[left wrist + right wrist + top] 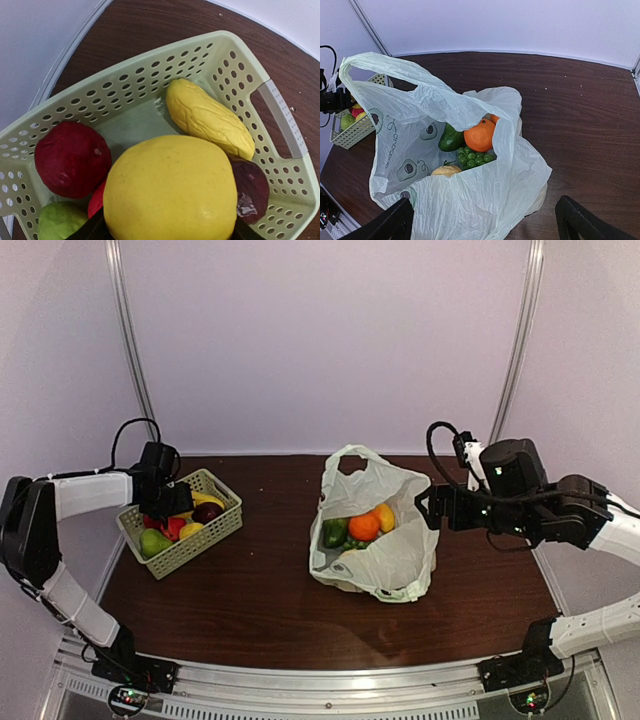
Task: Untie the knot of the plastic bag and take out the fruit
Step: Place the fake fruit in the bin.
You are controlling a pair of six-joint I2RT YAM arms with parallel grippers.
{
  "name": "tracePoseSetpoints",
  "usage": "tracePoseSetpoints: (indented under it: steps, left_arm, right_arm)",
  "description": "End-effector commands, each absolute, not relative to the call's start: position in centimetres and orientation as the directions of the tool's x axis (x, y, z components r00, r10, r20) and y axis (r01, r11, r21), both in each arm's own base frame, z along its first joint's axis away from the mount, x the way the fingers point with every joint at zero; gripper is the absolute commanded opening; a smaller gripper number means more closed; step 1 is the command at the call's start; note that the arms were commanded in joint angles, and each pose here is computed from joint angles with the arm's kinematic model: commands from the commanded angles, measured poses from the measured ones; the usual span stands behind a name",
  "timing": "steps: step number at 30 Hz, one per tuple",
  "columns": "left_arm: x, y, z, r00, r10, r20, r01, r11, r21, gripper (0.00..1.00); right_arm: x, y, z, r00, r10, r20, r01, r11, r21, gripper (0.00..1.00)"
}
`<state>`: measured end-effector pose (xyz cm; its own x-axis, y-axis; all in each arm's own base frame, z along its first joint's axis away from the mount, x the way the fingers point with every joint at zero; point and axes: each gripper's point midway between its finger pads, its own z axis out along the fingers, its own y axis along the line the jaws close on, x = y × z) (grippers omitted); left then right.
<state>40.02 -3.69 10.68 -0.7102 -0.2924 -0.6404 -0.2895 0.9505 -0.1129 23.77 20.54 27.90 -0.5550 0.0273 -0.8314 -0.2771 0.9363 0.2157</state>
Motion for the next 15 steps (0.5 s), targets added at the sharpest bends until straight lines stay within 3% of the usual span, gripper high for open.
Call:
tracePoseSetpoints:
  steps: [1, 8, 15]
  left_arm:
    - [42.4, -3.5, 11.0, -0.696, -0.267, -0.667, -0.270, 0.958, -0.101, 0.59]
    - [42.7, -3.4, 11.3, -0.696, -0.252, -0.673, -0.262, 0.961, -0.089, 0.88]
    - [41.8, -3.3, 14.4, -0.653, -0.265, -0.710, -0.259, 0.958, -0.120, 0.97]
  right_arm:
    - [23.6, 20.1, 27.3, -0.570, 0.036, -0.821, -0.264, 0.938, 0.224, 0.99]
    - [23.8, 19.9, 25.9, -0.603, 0.036, -0.797, -0.233, 0.947, 0.219, 0.99]
    - [24.0, 20.2, 25.5, -0.611, 0.028, -0.791, -0.242, 0.945, 0.221, 0.98]
